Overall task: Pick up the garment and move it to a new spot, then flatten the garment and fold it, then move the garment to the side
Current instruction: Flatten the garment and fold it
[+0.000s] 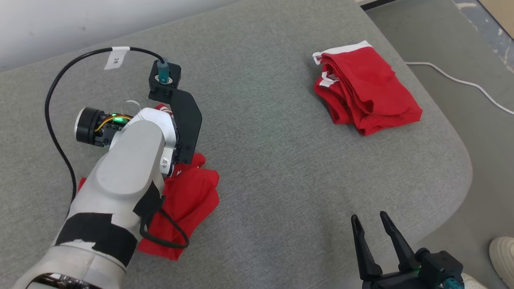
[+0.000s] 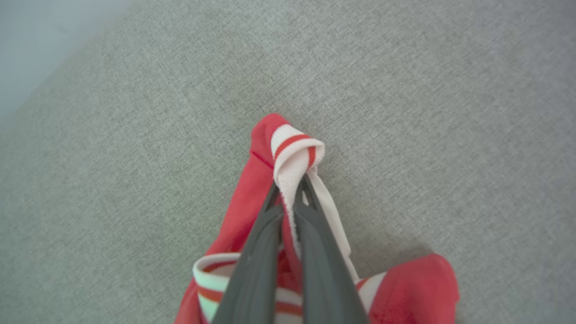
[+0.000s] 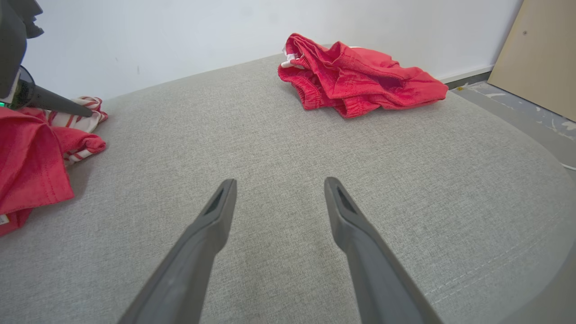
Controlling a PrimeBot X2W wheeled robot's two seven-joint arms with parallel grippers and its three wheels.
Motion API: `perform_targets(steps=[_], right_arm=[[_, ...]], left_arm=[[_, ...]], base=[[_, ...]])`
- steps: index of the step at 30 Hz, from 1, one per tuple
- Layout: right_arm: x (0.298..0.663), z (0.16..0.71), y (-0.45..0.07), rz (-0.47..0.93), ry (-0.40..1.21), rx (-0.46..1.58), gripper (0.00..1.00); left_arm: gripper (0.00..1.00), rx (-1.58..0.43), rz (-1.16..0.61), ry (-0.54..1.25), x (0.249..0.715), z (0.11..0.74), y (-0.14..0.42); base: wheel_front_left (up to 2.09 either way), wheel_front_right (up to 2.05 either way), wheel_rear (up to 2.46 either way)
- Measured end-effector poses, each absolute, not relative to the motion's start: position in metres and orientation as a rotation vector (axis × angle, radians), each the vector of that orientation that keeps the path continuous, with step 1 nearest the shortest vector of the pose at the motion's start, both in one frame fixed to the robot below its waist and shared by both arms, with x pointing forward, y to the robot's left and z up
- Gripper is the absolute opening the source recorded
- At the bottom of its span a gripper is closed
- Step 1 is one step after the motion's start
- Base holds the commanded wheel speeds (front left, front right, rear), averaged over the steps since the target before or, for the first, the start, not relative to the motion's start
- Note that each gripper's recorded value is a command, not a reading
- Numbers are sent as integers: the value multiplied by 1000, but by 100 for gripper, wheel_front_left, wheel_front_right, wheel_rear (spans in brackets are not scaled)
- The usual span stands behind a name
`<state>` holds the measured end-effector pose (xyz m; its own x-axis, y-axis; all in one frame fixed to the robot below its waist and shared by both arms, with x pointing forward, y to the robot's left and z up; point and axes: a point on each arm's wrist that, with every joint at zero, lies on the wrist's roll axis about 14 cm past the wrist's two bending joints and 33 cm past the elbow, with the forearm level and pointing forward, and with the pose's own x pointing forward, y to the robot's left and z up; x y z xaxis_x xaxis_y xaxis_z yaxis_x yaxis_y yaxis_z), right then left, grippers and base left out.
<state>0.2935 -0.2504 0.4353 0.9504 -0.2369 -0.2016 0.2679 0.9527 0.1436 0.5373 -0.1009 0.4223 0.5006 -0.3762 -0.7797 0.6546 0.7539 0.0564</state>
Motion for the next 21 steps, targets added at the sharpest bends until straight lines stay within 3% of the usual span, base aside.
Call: perform_targets(steps=[7,13,21], right_arm=[[299,435,-248,-244,179,173,100],[306,435,-240,-209,178,183,100],[312,447,-225,-137,142,190,100]], left_arm=[[0,212,-665,641,554,459,-116],[0,-93,-778,307,564,568,-147],[0,-584,-1125,-149,467,765,-175]], base=[[0,0,0],[0,0,0],[0,0,0]])
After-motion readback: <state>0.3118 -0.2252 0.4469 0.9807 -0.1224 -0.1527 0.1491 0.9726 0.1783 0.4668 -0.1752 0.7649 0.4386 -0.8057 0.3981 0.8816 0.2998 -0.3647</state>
